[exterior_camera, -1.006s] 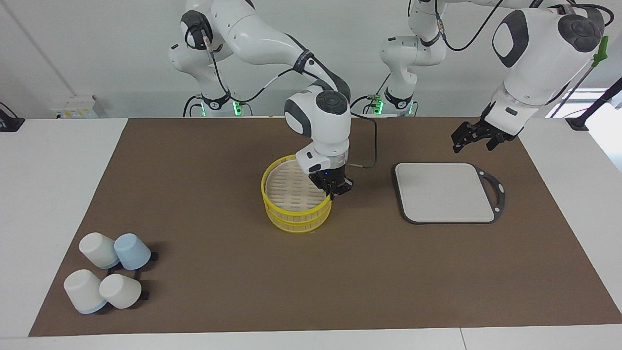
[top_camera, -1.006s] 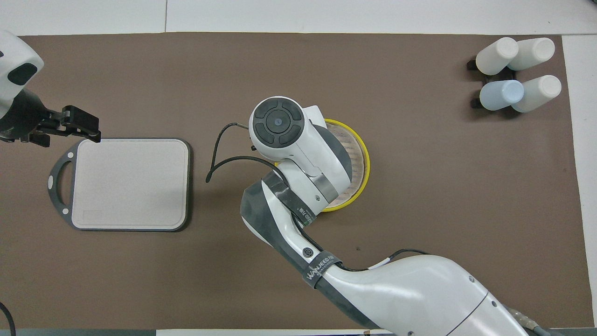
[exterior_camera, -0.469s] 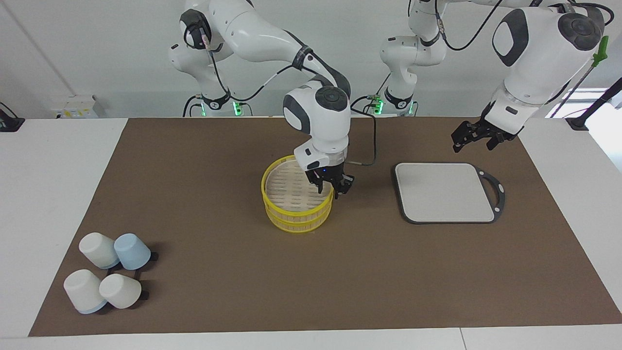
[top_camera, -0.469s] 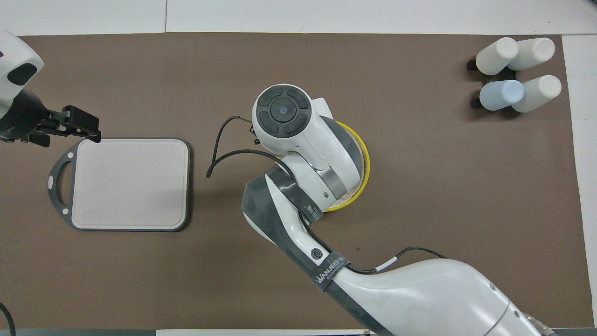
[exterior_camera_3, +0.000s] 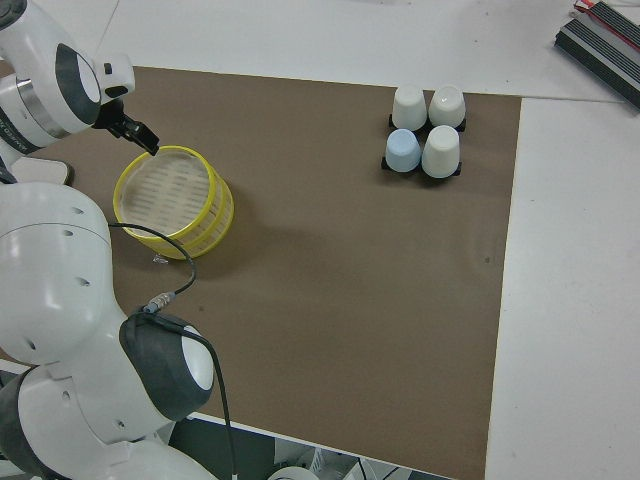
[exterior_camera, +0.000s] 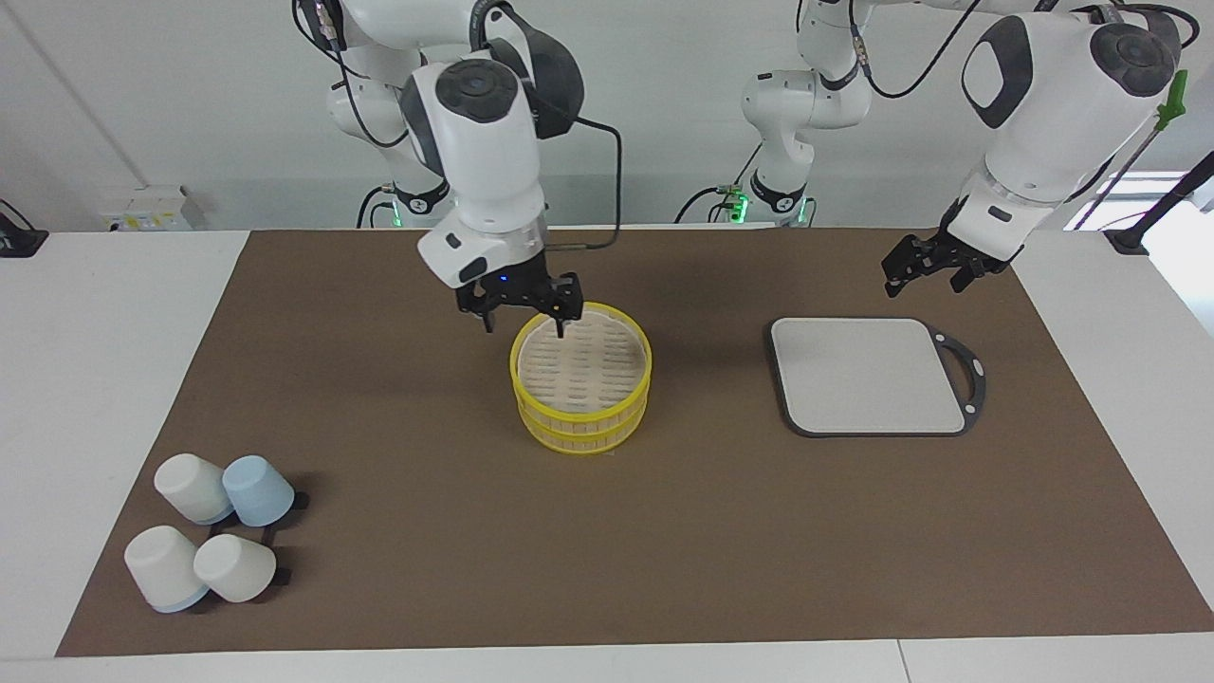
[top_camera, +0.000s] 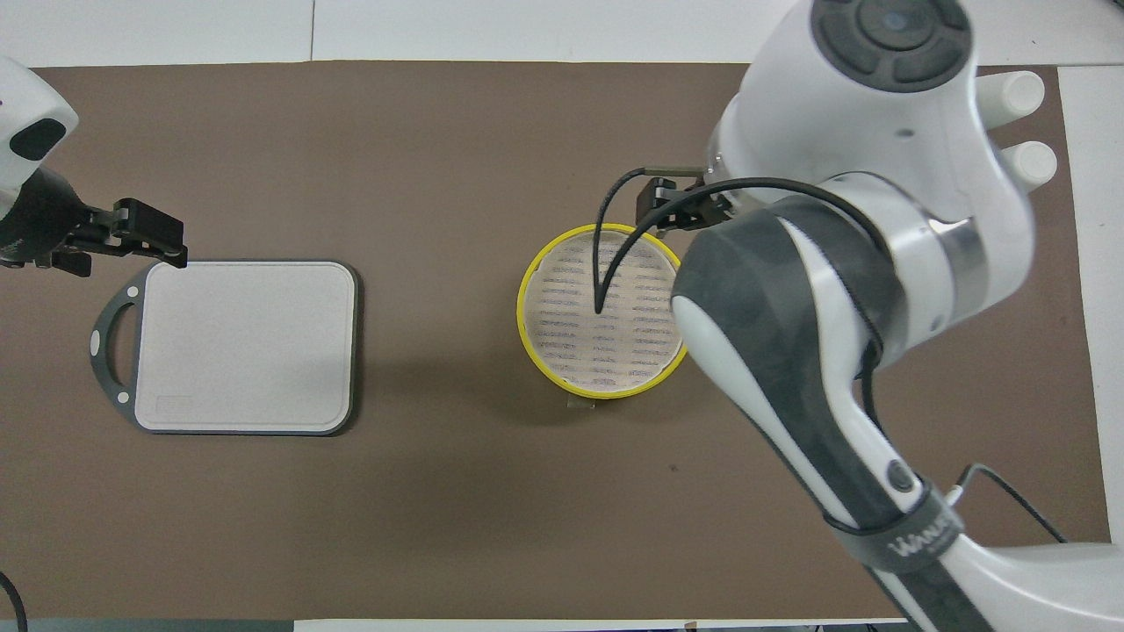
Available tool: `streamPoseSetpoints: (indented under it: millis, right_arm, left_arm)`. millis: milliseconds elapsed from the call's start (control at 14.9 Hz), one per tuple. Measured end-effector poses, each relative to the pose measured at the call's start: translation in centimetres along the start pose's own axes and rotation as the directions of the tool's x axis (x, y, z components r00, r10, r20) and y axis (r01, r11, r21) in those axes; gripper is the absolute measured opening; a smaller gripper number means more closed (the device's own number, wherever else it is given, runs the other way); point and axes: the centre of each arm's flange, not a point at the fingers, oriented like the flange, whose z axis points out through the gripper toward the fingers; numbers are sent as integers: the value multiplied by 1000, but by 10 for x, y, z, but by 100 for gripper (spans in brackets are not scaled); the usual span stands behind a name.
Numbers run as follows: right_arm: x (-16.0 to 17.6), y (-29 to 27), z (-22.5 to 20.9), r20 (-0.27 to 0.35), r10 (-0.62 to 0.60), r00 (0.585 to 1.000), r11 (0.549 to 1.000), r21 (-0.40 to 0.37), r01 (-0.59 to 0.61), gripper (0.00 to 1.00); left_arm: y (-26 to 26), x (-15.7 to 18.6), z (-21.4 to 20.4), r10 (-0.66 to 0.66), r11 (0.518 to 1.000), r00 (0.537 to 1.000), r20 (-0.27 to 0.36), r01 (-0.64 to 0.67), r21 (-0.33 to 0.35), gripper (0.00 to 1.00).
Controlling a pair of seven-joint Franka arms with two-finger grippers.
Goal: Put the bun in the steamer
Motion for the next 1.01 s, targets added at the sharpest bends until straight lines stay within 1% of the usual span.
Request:
streamPoseSetpoints:
  millis: [201, 335, 536, 670, 872, 1006]
  right_arm:
    - [4, 78, -15, 19, -89, 996, 996, -6, 89, 100]
    - [-6, 114, -17, 31, -95, 995, 995, -10, 95, 100]
    - [-33, 142, -12, 13, -79, 997, 997, -14, 79, 100]
    - [-46, 167, -8, 15, -118, 993, 993, -16, 118, 100]
    - [-48, 208, -5, 24, -167, 986, 986, -13, 168, 100]
    - [-47, 217, -5, 24, -169, 985, 986, -11, 169, 100]
  left_arm:
    - [-3, 0, -1, -5, 1000, 1000, -2, 5, 0, 100]
    - [-6, -4, -7, -10, 1000, 1000, -8, 10, -1, 100]
    - [-8, -19, -27, -11, 1000, 1000, -7, 11, -3, 100]
    - [-8, -35, -36, -8, 1000, 1000, 19, 8, -2, 100]
    - [-16, -53, -38, -17, 1000, 999, 28, 17, -5, 100]
    - [-25, -54, -38, -29, 1000, 1000, 9, 29, -9, 100]
